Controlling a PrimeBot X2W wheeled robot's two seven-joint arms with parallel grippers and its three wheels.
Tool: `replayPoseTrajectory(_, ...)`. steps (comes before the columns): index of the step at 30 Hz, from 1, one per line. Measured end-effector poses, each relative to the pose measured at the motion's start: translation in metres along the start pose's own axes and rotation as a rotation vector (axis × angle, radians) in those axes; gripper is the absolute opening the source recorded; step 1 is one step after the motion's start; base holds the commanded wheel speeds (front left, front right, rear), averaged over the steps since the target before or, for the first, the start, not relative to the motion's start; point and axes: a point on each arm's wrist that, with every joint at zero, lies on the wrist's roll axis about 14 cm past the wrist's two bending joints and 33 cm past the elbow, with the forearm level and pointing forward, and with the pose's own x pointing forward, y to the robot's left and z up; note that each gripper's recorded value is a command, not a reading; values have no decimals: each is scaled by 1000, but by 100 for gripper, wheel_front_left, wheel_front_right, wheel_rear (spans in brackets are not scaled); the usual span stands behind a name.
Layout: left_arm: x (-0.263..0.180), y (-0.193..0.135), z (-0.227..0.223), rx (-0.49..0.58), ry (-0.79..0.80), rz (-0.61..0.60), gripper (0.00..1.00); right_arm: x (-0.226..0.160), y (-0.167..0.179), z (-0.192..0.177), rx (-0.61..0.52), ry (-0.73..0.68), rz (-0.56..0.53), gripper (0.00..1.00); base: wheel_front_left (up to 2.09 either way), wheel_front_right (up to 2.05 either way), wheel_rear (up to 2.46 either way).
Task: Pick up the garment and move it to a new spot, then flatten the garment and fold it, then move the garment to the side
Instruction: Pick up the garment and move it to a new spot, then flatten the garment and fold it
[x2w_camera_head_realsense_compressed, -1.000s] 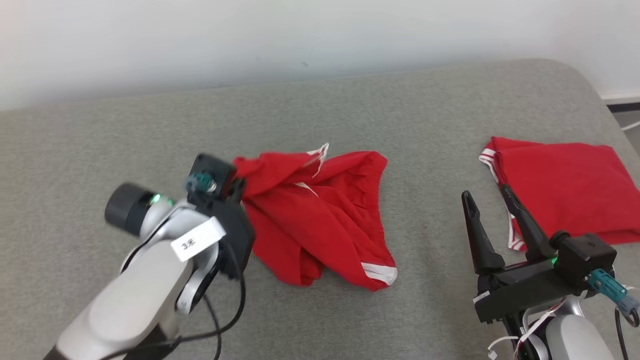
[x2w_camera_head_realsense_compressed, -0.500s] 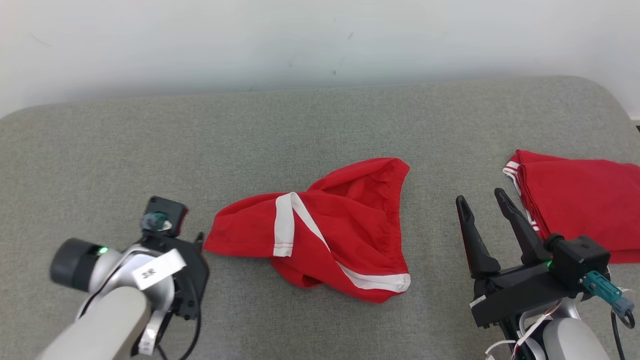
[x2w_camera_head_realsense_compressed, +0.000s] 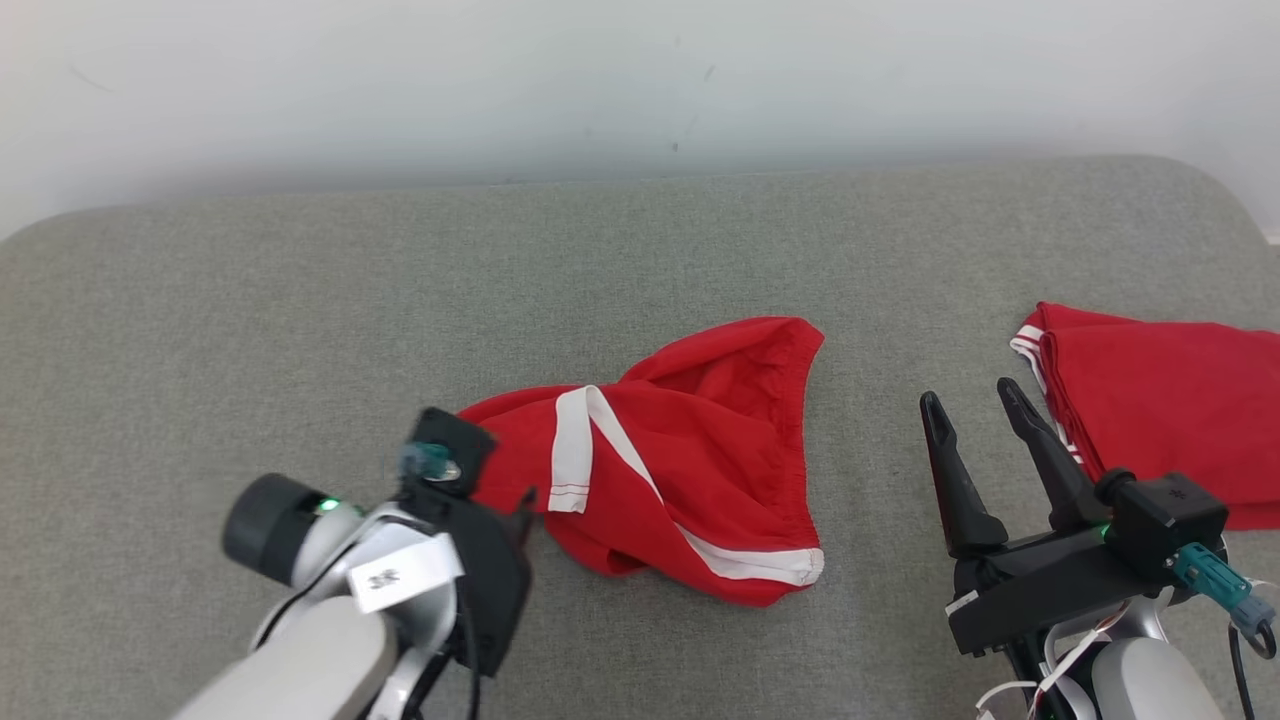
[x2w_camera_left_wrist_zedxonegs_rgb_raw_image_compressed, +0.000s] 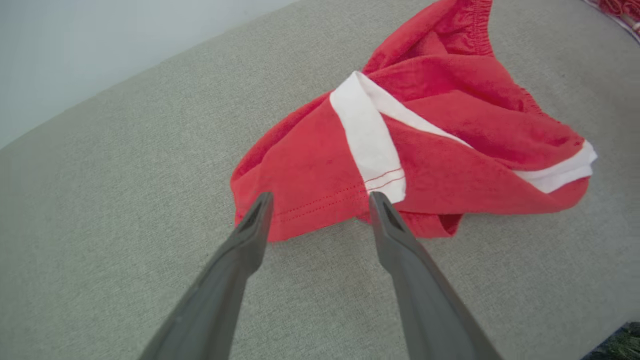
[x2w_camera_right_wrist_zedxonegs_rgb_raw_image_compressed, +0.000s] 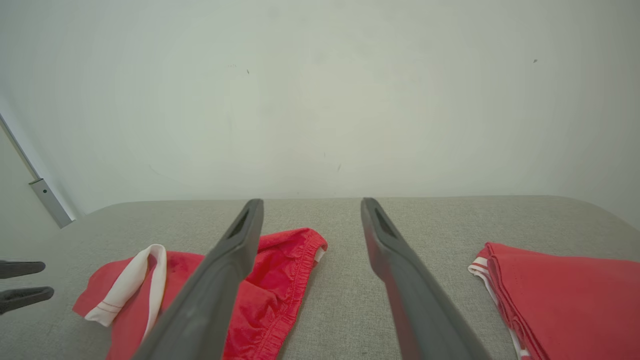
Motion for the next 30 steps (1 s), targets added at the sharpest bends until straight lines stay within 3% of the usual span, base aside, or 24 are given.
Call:
replayPoseTrajectory(8,9,-34,3,45,55,-86,100,-4,-6,-1,0,0,-19,100,0,0,0)
replayPoseTrajectory(23,33,-55,-9,101,156,-136,100,-12,-30,-3,3,-3,-92,100,0,0,0)
replayPoseTrajectory(24,34,-55,-8,103,156,-135,36,-13,-32,-4,3,-3,-96,100,0,0,0)
replayPoseTrajectory(25,35,-54,-9,105,158,-134,0,-13,-32,-5,3,-1,-98,100,0,0,0)
replayPoseTrajectory(30,37,-44,-17,113,188,-104,0,-13,-34,-6,4,2,-103,100,0,0,0)
